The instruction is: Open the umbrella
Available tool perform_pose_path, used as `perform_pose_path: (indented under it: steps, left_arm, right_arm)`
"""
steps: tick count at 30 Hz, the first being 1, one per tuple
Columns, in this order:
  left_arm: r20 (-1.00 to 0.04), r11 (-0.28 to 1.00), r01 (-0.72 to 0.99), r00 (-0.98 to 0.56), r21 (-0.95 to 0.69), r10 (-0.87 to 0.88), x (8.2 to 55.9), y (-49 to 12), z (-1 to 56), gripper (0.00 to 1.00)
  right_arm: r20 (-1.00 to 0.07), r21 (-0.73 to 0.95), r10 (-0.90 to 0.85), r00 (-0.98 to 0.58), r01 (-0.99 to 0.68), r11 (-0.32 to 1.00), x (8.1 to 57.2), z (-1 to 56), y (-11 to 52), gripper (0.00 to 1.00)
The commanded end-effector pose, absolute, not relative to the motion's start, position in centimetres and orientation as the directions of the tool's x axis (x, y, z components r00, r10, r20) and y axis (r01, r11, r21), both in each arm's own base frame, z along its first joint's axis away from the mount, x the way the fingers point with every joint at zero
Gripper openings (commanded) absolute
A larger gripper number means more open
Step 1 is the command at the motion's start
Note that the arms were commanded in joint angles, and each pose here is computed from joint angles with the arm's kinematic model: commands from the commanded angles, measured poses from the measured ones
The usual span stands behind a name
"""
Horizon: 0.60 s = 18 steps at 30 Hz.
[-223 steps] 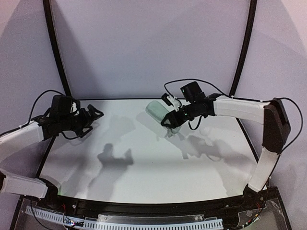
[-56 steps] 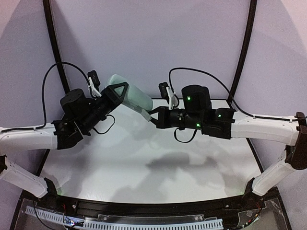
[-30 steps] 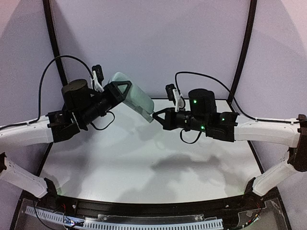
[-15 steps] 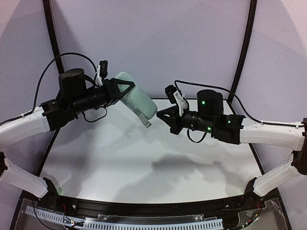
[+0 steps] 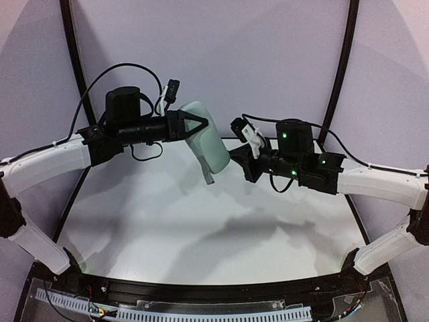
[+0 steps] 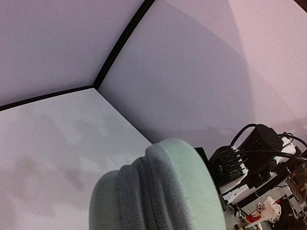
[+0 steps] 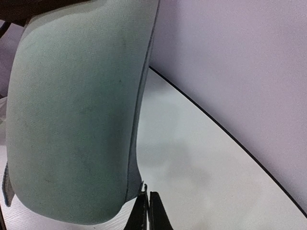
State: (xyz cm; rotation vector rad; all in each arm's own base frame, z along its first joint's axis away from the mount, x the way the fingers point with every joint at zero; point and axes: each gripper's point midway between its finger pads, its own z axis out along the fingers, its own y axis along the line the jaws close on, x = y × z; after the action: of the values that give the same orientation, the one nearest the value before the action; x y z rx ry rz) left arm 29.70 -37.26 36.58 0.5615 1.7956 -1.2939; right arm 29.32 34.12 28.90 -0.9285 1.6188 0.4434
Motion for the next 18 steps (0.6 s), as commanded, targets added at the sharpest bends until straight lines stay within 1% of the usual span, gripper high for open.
perform_pose_path:
  steps: [1,9,18]
  left_arm:
    - [-0.599,0.256,0.654,-0.756,-0.712,0.265,22.0,-37.7,28.7,0.01]
    - [-0.536,0.212,0.62,-0.771,-0.756,0.342,21.6,-38.9,26.8,0.01]
    - [-0.46,0.179,0.562,-0.79,-0.807,0.406,21.5,-40.2,24.6,0.01]
  right_arm:
    - [-0.971,-0.229,-0.176,0.162,-0.414,0.881,35.2,40.7,26.0,0.0]
    - [-0.946,-0.265,-0.115,0.304,-0.514,0.816,33.1,44.5,27.7,0.0]
    - [-0.92,-0.29,-0.111,0.376,-0.463,0.838,33.6,47.5,27.6,0.0]
